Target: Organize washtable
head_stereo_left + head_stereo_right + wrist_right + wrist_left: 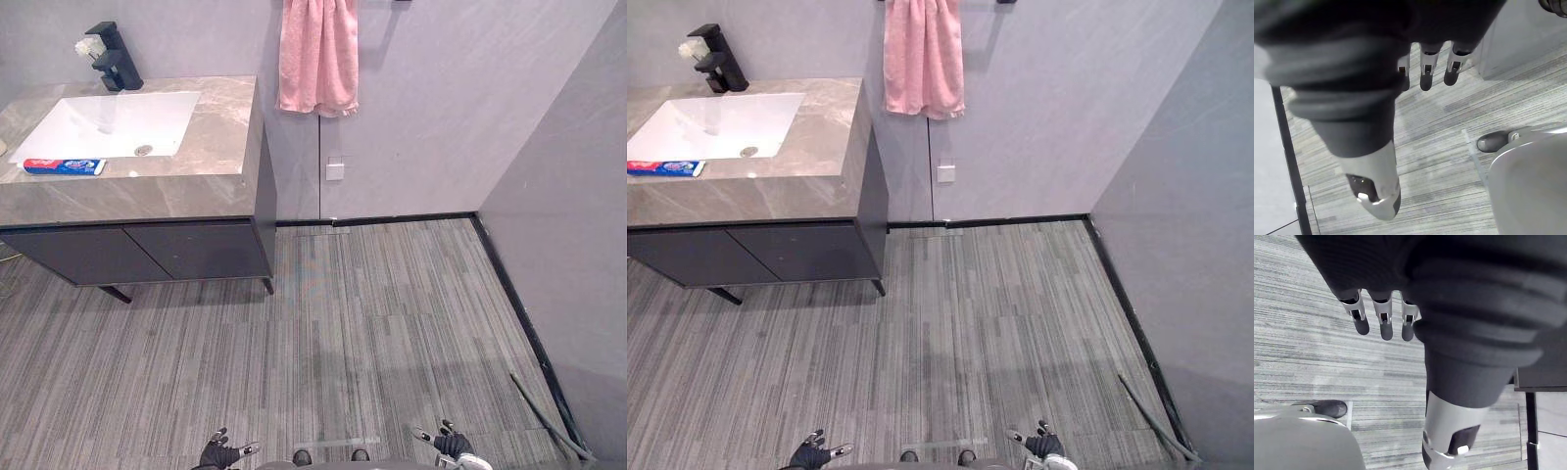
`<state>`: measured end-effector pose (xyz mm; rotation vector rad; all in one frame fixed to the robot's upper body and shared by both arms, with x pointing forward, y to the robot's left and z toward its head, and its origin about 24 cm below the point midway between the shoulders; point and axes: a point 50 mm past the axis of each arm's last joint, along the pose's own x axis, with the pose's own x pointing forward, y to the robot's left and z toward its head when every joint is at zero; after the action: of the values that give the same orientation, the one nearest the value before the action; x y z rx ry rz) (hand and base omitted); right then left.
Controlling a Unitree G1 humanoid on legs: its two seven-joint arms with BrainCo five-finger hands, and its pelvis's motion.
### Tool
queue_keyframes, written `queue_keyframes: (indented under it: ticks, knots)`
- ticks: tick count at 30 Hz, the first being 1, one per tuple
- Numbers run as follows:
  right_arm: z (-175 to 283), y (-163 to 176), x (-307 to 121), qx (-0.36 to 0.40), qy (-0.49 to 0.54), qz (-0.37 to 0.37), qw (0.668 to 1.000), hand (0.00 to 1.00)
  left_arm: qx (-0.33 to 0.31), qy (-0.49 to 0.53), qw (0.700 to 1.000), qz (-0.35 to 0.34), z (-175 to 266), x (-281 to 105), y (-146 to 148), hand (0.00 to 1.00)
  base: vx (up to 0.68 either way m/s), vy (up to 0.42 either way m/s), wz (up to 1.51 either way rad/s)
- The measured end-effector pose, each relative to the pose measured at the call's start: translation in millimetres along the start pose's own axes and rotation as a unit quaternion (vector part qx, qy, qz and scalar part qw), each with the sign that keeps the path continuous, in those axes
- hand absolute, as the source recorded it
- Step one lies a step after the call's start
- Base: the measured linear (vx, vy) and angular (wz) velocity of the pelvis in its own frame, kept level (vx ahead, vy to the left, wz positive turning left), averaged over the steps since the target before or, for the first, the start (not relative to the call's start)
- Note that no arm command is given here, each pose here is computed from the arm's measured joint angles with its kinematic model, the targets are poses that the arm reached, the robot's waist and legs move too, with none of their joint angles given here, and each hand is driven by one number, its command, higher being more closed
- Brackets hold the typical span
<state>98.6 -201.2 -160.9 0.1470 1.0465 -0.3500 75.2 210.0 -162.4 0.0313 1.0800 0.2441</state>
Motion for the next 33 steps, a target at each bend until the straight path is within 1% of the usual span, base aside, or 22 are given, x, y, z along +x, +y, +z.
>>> queue_keyframes:
  ticks: [3,19,28,31,33]
  knots:
    - [1.2,10.3,0.3,0.005,-0.001,0.012,1.000,0.00,0.000,0.000,1.000,0.000,0.7,0.4,-0.2,0.00,-0.05,-0.033,-0.12]
    - [7.8,9.9,1.9,0.004,-0.009,0.011,1.000,0.00,0.000,-0.010,1.000,0.005,10.0,3.3,-1.3,0.00,0.00,-0.036,-0.24]
    - [31.0,16.7,4.3,0.011,-0.054,0.022,0.998,0.00,0.003,-0.023,1.000,0.006,21.5,6.5,0.4,0.00,0.16,0.052,-0.15]
    - [40.3,20.2,5.1,0.011,-0.069,0.028,0.997,0.00,-0.001,-0.032,0.999,-0.003,28.4,8.1,-7.0,0.00,0.35,-0.067,0.23]
    - [40.3,16.7,5.0,0.013,-0.070,0.023,0.997,0.00,-0.009,-0.035,0.999,-0.017,31.3,8.2,-19.2,0.00,0.53,-0.183,0.30]
